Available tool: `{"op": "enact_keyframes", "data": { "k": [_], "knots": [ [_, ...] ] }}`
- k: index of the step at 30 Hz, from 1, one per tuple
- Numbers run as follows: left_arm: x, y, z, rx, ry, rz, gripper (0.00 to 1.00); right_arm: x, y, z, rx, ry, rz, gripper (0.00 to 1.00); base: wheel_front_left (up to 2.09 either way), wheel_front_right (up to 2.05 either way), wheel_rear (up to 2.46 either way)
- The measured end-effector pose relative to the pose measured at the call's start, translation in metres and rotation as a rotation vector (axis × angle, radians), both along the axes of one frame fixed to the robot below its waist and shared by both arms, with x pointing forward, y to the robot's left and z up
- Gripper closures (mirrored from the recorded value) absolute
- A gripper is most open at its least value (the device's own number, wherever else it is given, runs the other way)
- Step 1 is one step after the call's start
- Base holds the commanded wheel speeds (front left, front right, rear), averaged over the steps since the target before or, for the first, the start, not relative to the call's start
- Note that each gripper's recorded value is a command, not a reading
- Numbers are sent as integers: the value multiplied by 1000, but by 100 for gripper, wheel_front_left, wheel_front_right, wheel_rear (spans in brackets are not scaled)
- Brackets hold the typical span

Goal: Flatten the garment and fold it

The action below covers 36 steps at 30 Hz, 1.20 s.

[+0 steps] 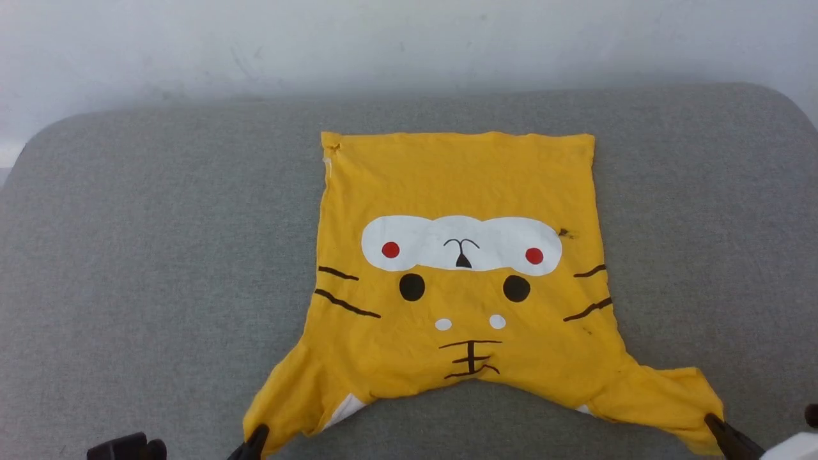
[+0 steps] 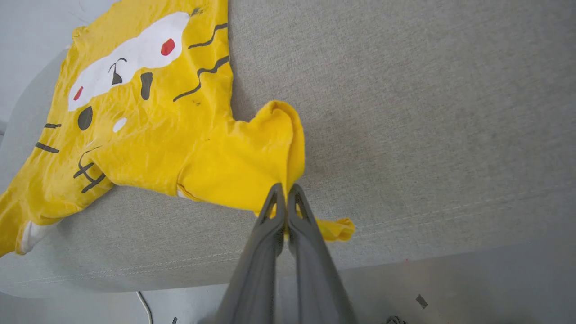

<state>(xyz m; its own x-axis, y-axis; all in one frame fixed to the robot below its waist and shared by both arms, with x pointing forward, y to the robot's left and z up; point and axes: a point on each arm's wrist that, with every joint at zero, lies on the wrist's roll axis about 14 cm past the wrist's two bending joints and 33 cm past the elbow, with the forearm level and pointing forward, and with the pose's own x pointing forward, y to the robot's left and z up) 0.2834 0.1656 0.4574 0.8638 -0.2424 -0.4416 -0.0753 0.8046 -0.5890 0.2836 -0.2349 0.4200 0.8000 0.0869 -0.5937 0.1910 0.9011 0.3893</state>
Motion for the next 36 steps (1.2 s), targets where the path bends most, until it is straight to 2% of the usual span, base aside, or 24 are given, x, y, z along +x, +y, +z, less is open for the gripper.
{"op": "enact_keyframes", "data": {
  "k": [5,6,7,8,9,12,16,23,26,30,36],
  "knots": [
    [12,-12,6,-15,-46,-29,100,16,1,-14,-35,-5,0,100,0,0,0],
    [15,-14,8,-14,-54,-34,100,18,1,-18,-39,-2,-4,96,0,0,0],
    [18,-16,8,-15,-60,-42,100,20,0,-22,-43,3,-12,66,0,0,0],
    [21,-19,9,-17,-65,-50,100,22,0,-26,-49,11,-13,22,0,0,0],
    [23,-20,10,-17,-68,-54,100,24,0,-29,-55,21,-10,0,0,0,0],
    [28,-23,10,-17,-74,-68,100,31,4,-33,-59,23,1,0,0,0,0],
    [35,-26,15,-10,-102,-78,100,46,-2,-18,-98,-31,11,0,0,0,0],
    [50,-33,23,6,-143,-112,100,114,-26,64,-229,-278,33,0,0,0,0],
    [60,-38,26,5,-163,-131,100,148,-25,91,-274,-334,75,0,0,0,0],
    [73,-45,29,10,-186,-160,100,191,-13,109,-306,-350,137,0,0,0,0],
    [92,-54,26,6,-200,-196,100,249,-5,108,-331,-299,177,0,0,0,0]
  ]
}}
